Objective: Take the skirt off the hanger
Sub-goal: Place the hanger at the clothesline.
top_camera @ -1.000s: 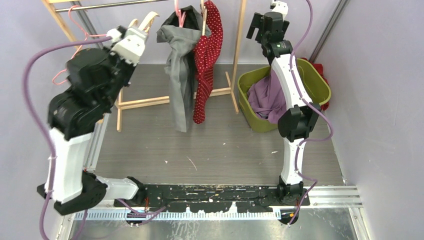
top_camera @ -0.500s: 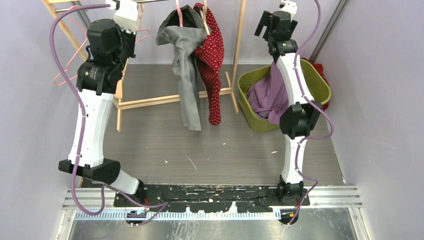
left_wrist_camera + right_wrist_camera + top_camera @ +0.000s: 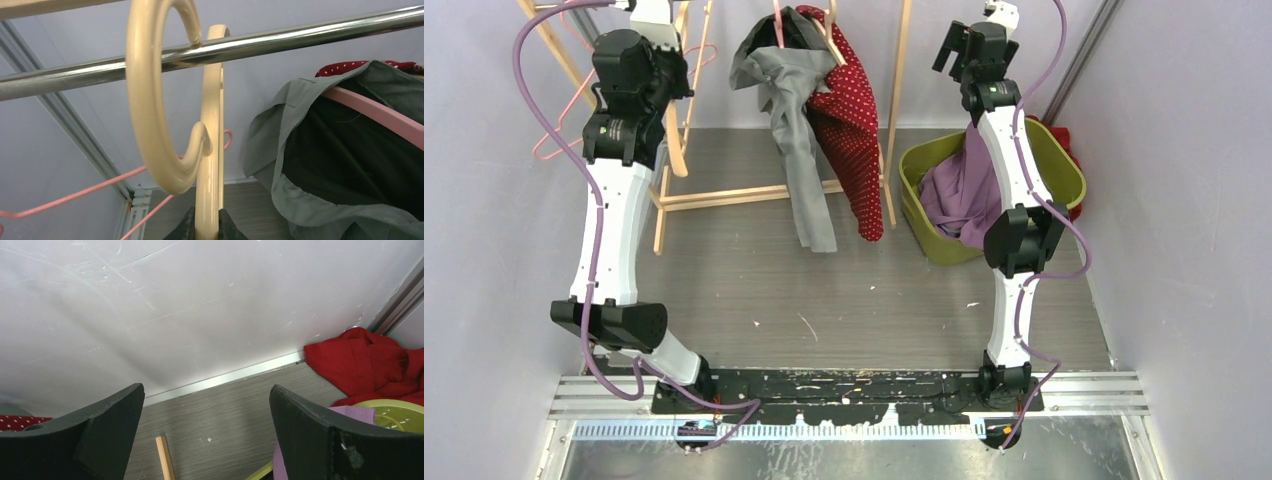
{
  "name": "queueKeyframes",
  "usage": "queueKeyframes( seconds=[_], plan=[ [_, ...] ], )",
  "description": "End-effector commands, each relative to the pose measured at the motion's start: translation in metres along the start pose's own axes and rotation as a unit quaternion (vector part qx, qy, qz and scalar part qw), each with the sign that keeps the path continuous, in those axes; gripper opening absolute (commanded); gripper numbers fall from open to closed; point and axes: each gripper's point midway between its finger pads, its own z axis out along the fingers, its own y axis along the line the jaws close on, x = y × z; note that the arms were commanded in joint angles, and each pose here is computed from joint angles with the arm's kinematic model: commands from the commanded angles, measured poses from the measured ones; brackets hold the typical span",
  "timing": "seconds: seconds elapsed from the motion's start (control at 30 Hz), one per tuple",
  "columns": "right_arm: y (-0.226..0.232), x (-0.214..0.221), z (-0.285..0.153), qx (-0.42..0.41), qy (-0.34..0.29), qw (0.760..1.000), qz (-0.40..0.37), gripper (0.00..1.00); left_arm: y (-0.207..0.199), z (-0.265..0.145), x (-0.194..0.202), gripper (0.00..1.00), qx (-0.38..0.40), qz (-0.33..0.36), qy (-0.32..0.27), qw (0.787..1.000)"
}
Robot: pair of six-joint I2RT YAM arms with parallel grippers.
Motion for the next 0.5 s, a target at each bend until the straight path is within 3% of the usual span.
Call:
queueKeyframes(
  seconds=[0.0, 0.47],
  plan=[
    [0.000, -0.017, 0.003, -0.007, -0.029, 0.999, 0.021, 1.00, 0.005, 0.006, -0.019, 0.00, 0.006, -0.044, -0.052, 0.998],
    [-0.012, -0.011, 0.009, 0.003, -0.025, 0.999, 0.031, 1.00, 0.008, 0.035, -0.002, 0.00, 0.057, -0.123, -0.093, 0.986]
  ],
)
